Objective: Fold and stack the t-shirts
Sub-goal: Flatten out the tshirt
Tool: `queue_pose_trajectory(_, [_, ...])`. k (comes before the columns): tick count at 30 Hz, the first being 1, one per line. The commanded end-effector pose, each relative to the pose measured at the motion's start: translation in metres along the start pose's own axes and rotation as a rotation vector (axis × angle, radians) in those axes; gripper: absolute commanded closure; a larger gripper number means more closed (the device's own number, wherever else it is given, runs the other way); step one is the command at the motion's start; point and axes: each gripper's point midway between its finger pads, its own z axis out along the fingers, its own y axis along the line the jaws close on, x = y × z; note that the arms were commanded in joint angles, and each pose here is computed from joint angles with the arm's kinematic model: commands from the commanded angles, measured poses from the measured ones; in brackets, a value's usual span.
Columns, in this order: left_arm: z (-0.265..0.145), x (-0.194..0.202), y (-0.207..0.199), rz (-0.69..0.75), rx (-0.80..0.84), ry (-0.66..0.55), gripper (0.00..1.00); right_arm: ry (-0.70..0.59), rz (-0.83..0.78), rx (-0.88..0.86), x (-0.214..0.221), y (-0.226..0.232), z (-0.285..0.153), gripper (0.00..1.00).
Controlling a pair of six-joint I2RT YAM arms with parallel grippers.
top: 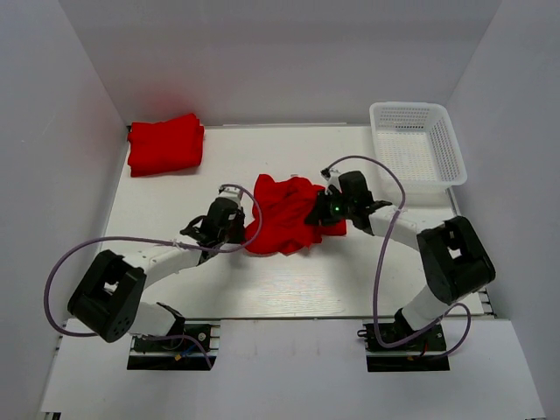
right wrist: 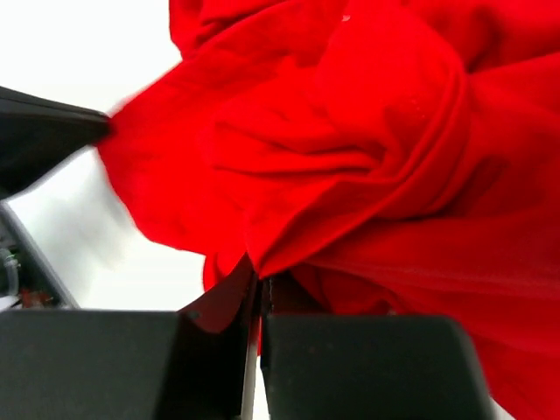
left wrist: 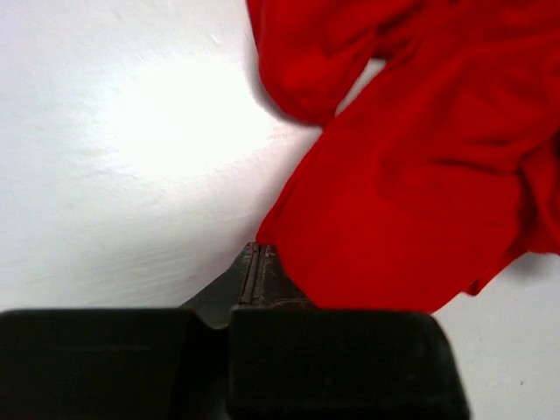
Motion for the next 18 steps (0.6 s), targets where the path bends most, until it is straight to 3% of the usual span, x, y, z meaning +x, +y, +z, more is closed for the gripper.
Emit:
queue_pose_trajectory(1, [-0.018,-0.052,0.001,-0.010,-0.056,-0.163,1.00,-0.143,-0.134,0.115,-0.050,0.002,-0.027,1.00])
queue_pose_trajectory(4, [-0.033,-0.096,0.019,-0.036,-0.178,-0.275,1.00,-0.201,-0.160,0.328,-0.068,-0.023,-0.056,1.00])
queue_pose_trajectory(5, [-0.037,-0.101,0.025,-0.036,-0.221,-0.278,1.00,-0.214,-0.146,0.484,-0.070,-0.047,-0.071,1.00])
queue_pose_trajectory(12, [-0.085,-0.181,0.059,-0.063,-0.546,-0.459,1.00,-0.446,-0.171,0.796,-0.118,-0.068,-0.156,1.00])
queue_pose_trajectory(18, [-0.137,-0.257,0.058,-0.039,-0.621,-0.665,1.00,-0.632,-0.201,0.952,-0.168,-0.063,-0.225,1.00])
